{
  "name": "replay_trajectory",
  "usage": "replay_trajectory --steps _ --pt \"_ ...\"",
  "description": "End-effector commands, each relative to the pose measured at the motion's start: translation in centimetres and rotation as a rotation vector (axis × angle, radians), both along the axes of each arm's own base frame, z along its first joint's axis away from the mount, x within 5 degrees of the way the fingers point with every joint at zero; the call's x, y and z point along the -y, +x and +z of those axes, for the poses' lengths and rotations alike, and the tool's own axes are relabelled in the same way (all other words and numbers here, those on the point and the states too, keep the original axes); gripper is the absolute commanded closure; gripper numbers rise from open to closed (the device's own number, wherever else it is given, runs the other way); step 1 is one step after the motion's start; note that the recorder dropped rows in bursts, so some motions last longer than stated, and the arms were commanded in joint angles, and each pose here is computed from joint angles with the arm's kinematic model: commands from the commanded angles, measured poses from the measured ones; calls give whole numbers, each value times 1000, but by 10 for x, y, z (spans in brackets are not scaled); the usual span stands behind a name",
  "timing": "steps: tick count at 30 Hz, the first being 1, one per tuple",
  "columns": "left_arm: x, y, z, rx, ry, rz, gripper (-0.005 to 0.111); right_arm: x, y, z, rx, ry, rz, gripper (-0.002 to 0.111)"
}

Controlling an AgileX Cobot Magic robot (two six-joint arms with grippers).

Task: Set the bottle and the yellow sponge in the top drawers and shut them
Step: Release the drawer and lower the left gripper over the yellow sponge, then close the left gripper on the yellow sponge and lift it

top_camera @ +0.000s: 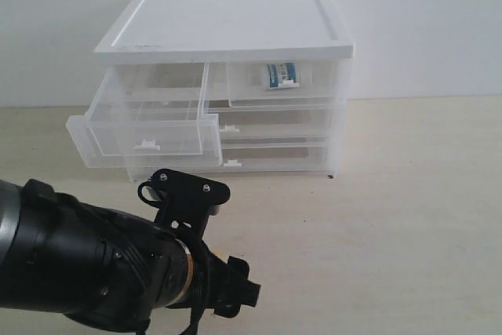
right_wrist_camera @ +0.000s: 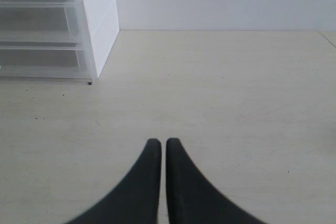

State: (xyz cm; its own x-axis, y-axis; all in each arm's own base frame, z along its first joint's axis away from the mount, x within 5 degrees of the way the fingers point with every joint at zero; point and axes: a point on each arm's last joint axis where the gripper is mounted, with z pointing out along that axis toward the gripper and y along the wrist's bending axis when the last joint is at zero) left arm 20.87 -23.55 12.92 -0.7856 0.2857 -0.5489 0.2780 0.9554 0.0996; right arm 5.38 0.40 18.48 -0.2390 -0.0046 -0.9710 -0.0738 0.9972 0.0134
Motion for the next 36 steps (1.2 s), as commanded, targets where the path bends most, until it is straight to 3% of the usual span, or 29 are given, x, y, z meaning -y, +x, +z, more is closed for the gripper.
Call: replay_trajectory --steps 1,4,36 --pt "2 4 -1 -15 -53 2 24 0 0 -1 7 -1 -3 107" --pt "6 3 -1 -26 -88 -13 24 0 0 -1 7 -1 -3 107" --pt "7 11 -13 -3 0 -6 28 0 0 -1 7 -1 -3 107"
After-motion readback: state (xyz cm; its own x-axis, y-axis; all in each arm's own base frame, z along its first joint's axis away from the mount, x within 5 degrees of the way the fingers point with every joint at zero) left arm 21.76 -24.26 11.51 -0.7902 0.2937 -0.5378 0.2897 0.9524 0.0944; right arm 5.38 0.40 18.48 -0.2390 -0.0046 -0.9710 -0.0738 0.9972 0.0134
